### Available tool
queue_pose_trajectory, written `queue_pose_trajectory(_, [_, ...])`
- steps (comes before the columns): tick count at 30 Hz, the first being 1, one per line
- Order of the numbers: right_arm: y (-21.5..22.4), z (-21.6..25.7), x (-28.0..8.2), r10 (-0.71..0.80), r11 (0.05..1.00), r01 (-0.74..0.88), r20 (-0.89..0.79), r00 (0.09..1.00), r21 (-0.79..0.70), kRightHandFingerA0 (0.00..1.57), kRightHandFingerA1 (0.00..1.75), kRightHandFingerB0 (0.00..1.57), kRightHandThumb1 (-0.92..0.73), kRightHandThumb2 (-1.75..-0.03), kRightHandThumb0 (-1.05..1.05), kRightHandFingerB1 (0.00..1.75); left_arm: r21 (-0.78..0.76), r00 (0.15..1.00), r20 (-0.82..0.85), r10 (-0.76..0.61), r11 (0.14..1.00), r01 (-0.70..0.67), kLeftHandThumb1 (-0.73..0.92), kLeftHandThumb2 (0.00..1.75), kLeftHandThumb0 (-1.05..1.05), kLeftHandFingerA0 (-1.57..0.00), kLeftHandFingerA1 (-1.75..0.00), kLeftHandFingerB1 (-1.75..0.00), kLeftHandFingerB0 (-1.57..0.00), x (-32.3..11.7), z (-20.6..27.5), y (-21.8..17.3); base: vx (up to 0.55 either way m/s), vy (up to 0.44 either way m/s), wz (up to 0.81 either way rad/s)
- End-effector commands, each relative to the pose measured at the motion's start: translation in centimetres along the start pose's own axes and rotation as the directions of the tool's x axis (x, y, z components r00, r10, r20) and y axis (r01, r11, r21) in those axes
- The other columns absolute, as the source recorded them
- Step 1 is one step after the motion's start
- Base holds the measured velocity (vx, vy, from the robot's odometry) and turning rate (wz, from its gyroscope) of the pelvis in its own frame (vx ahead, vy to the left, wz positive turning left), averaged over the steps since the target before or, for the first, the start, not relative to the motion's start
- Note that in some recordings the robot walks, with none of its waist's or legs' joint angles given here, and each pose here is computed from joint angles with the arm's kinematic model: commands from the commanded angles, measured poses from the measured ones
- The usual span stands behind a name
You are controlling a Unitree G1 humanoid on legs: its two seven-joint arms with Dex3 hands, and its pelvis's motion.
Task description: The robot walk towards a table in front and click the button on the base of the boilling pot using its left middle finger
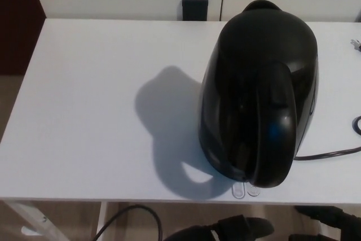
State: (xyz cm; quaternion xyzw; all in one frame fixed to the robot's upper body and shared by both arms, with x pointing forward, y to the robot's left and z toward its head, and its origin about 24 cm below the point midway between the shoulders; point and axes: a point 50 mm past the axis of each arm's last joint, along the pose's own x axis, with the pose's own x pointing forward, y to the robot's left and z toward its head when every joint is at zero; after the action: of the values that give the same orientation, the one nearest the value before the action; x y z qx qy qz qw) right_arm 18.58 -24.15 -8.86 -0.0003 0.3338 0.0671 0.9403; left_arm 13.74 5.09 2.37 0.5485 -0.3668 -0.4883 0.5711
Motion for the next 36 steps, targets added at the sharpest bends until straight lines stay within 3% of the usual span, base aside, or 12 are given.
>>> queue_pose_trajectory(1, [-1.0,0.6,-0.3,-0.004,0.997,0.004,-0.004,1.0,-0.073,0.65,0.47,0.43,-0.46,-0.53,-0.23,0.39,0.156,0.996,0.089,0.028,0.987,-0.041,0.68,0.91,-0.66,-0.19,-0.42,-0.36,-0.07,-0.3,-0.1,0.5,0.0,0.0,0.0])
queue_pose_trajectory(5, [-0.8,0.7,-0.8,-0.04,0.946,0.048,0.03,0.999,-0.321,0.67,0.43,0.48,-0.42,-0.52,-0.31,0.38,0.16,0.998,0.067,0.011,0.987,-0.022,0.85,0.65,-0.6,-0.25,-0.29,-0.24,-0.14,-0.3,-0.6,1.0,0.0,0.0,0.0])
queue_pose_trajectory(11, [-0.9,1.0,-0.9,-0.017,0.884,0.009,-0.013,1.0,-0.466,0.42,0.53,0.26,-0.39,-0.76,-0.48,0.43,0.146,0.999,0.039,0.029,0.989,-0.034,0.69,0.92,-0.68,-0.17,-0.41,-0.36,-0.06,-0.2,-1.4,1.4,0.0,0.0,0.0])
queue_pose_trajectory(13, [-0.9,1.1,-1.1,-0.012,0.842,0.005,-0.009,1.0,-0.54,0.33,0.47,0.32,-0.42,-0.76,-0.56,0.44,0.127,1.0,0.018,0.02,0.992,-0.022,0.82,0.67,-0.64,-0.24,-0.29,-0.23,-0.12,-0.1,-1.6,1.4,0.0,0.0,0.0])
queue_pose_trajectory(15, [-0.9,1.0,-1.1,-0.013,0.854,0.006,-0.011,1.0,-0.52,0.34,0.47,0.32,-0.41,-0.75,-0.55,0.43,0.104,1.0,0.001,0.028,0.994,-0.028,0.55,1.09,-0.34,-0.01,-0.46,-0.48,0.0,-0.1,-1.7,1.1,0.0,0.0,0.0])
queue_pose_trajectory(19, [-0.9,0.7,-1.3,-0.013,0.853,0.003,-0.016,1.0,-0.523,0.34,0.47,0.32,-0.41,-0.75,-0.55,0.43,0.087,0.999,-0.018,0.027,0.996,-0.025,0.54,1.09,-0.35,0.0,-0.46,-0.49,-0.01,-0.2,-1.7,0.6,0.0,0.0,0.0])
queue_pose_trajectory(20, [-0.8,-0.1,-1.7,-0.011,0.853,-0.007,-0.031,0.999,-0.522,0.34,0.47,0.32,-0.41,-0.75,-0.55,0.43,0.074,1.0,-0.018,0.024,0.997,-0.023,0.73,0.99,-0.75,-0.13,-0.41,-0.32,-0.05,-0.3,-1.3,0.1,0.0,0.0,0.0])
queue_pose_trajectory(29, [-0.5,-1.6,-2.5,-0.006,0.854,-0.027,-0.061,0.998,-0.52,0.34,0.47,0.32,-0.41,-0.75,-0.55,0.43,0.045,0.998,-0.064,-0.019,0.999,0.022,0.92,0.69,-0.78,-0.15,-0.31,-0.26,-0.03,-0.6,-1.3,-0.7,0.0,0.0,0.0])
queue_pose_trajectory(31, [-0.5,-1.6,-2.5,-0.006,0.853,-0.027,-0.061,0.998,-0.521,0.34,0.47,0.32,-0.41,-0.75,-0.55,0.43,0.064,0.997,-0.077,-0.026,0.998,0.031,0.77,1.09,-0.8,-0.09,-0.37,-0.31,0.0,-0.6,-1.7,-0.9,0.0,0.0,0.0])
queue_pose_trajectory(32, [-0.5,-1.6,-2.5,-0.006,0.853,-0.027,-0.061,0.998,-0.521,0.34,0.47,0.32,-0.41,-0.75,-0.55,0.43,0.065,0.996,-0.081,-0.029,0.997,0.034,0.92,0.73,-0.81,-0.1,-0.32,-0.24,0.0,-0.6,-1.8,-0.9,0.0,0.0,0.0])
queue_pose_trajectory(35, [-0.5,-1.7,-2.6,-0.005,0.853,-0.028,-0.063,0.998,-0.522,0.34,0.47,0.32,-0.41,-0.75,-0.55,0.43,0.067,0.995,-0.092,-0.041,0.997,0.047,0.92,0.74,-0.81,-0.09,-0.32,-0.23,0.0,-0.8,-1.9,-0.9,0.0,0.0,0.0])
queue_pose_trajectory(36, [-0.5,-1.7,-2.5,-0.005,0.852,-0.028,-0.062,0.998,-0.522,0.34,0.47,0.32,-0.41,-0.75,-0.55,0.43,0.078,0.995,-0.095,-0.042,0.996,0.05,0.83,1.13,-0.87,-0.11,-0.34,-0.28,0.0,-0.8,-1.9,-0.9,0.0,0.0,0.0])
